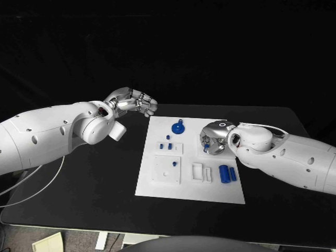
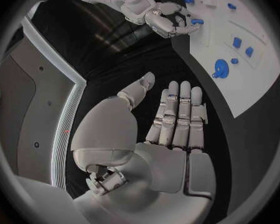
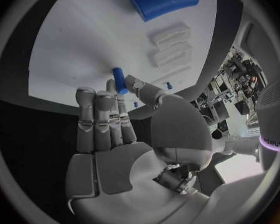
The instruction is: Assemble the parts on the task board
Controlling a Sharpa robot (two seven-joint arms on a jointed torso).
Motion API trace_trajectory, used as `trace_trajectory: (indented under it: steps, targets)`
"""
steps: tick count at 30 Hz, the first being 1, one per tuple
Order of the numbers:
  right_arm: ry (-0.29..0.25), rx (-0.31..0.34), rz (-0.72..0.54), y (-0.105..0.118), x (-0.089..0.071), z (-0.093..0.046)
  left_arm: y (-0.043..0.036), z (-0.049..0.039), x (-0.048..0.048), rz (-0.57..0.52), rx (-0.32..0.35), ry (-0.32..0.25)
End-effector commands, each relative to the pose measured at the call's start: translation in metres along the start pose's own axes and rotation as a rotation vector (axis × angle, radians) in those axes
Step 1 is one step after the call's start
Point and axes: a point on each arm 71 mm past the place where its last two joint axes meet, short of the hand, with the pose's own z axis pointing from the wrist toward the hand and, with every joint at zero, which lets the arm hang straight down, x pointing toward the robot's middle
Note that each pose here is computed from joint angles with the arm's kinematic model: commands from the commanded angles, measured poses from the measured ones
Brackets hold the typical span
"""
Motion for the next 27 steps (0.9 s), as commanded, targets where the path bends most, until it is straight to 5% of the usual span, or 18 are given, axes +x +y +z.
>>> trace_trajectory:
  steps: [1,5,16,27]
  targets:
    - [-0.049,-0.008,-0.004,0.002,-0.003,-0.002,-0.0015,0.0007,0.0015,-0.008,0.014,0.014]
    - [-0.059,-0.011,0.003,0.002,-0.006,-0.007,-0.0012,0.0009,0.0006,-0.007,0.013,0.011]
    - [-0.147,-0.057,0.075,0.012,-0.045,-0.019,-0.0013,0.0013,0.0006,-0.007,0.014,0.012]
    - [-0.183,-0.219,0.118,0.073,-0.056,-0.006,-0.0023,0.0018,0.003,-0.008,0.019,0.016]
